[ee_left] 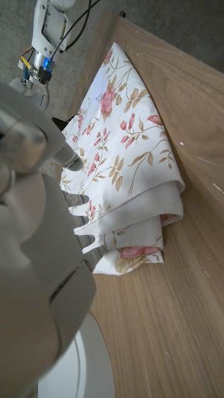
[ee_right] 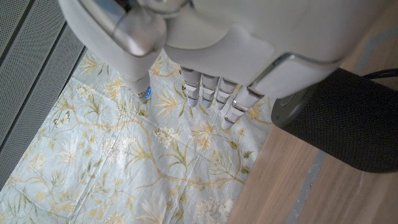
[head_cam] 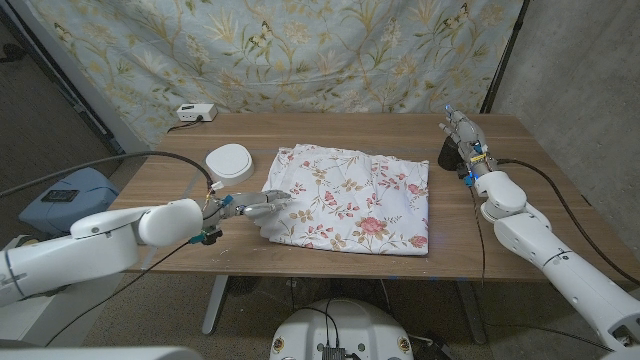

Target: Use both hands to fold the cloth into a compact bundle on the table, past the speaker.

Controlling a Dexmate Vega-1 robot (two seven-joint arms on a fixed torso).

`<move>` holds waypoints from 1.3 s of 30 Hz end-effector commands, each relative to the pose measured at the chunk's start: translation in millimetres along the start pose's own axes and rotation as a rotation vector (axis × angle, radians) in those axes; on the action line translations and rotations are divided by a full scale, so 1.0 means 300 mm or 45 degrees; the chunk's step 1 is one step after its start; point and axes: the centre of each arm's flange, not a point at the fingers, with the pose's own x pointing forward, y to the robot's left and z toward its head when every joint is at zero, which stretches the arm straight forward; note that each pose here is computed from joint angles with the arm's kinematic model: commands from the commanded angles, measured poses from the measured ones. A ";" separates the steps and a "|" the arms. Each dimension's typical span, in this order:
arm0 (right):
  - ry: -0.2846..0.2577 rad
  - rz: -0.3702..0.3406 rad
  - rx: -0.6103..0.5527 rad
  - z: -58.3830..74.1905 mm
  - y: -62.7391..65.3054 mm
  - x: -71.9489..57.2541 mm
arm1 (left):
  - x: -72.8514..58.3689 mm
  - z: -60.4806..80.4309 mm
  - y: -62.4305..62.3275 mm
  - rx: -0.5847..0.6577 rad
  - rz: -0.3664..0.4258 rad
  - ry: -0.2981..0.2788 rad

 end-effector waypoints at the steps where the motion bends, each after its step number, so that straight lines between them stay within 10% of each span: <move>1: -0.007 -0.003 -0.022 0.015 -0.016 -0.019 | 0.001 0.003 -0.010 0.060 -0.063 0.022; 26: 0.001 0.038 -0.131 0.084 -0.031 -0.033 | 0.023 -0.001 -0.007 0.106 -0.144 0.080; 39: 0.144 0.085 -0.306 0.137 -0.035 -0.043 | 0.052 -0.003 -0.003 0.111 -0.179 0.078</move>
